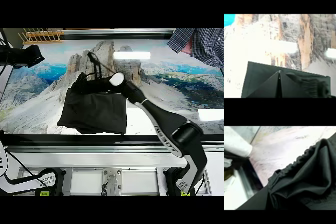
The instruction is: Fold the clothes and pants, and hang the long-sleeved shirts on hangers.
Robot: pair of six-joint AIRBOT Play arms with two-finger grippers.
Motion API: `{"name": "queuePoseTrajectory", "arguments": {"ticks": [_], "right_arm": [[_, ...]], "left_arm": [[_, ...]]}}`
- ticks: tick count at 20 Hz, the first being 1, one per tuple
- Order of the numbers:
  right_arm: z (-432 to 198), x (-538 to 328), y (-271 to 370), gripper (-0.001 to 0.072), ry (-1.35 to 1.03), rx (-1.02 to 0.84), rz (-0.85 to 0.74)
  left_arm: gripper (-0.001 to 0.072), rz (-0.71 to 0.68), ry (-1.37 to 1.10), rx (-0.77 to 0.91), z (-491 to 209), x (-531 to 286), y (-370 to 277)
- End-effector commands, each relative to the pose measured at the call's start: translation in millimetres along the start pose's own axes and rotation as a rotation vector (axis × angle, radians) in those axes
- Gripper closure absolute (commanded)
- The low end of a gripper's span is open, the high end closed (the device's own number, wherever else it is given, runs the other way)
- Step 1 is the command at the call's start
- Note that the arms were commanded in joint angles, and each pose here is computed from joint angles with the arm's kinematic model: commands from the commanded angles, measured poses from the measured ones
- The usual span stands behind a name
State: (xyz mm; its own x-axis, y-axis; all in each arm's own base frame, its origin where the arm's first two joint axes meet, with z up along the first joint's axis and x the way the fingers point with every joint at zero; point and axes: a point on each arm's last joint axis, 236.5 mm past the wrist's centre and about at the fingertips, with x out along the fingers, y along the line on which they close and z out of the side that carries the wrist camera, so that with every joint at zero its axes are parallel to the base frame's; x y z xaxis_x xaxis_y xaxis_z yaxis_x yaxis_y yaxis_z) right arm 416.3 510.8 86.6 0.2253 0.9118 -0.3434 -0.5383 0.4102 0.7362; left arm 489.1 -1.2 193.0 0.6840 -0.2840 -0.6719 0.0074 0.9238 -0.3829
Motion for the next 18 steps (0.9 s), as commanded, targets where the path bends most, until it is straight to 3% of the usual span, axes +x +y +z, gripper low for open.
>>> {"name": "queuePoseTrajectory", "arguments": {"ticks": [1,2,5,7,8,9,14,18], "right_arm": [[-32,53,-11,0.0284,-0.028,-0.016,-0.043],[-41,60,-1,-0.0008,0.000,-0.028,-0.020],[-37,43,22,0.0006,0.047,-0.110,0.028],[-25,15,10,0.0017,0.094,-0.130,-0.030],[-18,-1,-7,0.0114,0.116,-0.148,-0.101],[-13,-20,-30,0.0165,0.146,-0.157,-0.195],[-29,-145,-136,0.0165,0.273,-0.160,-0.640],[-110,-248,-200,0.0163,0.351,0.067,-0.779]], "left_arm": [[0.0704,0.004,-0.016,0.004,3,-11,1],[0.0704,0.001,-0.015,0.008,2,-11,-2],[0.0703,-0.002,-0.011,0.012,1,-10,-4],[0.0704,-0.003,0.008,0.011,-3,-10,-4],[0.0703,-0.003,0.017,0.008,-6,-9,-3],[0.0704,-0.001,0.019,0.002,-11,-7,-2],[0.0704,0.021,0.066,-0.056,-71,1,10],[0.0703,0.012,0.161,-0.055,-138,20,6]]}}
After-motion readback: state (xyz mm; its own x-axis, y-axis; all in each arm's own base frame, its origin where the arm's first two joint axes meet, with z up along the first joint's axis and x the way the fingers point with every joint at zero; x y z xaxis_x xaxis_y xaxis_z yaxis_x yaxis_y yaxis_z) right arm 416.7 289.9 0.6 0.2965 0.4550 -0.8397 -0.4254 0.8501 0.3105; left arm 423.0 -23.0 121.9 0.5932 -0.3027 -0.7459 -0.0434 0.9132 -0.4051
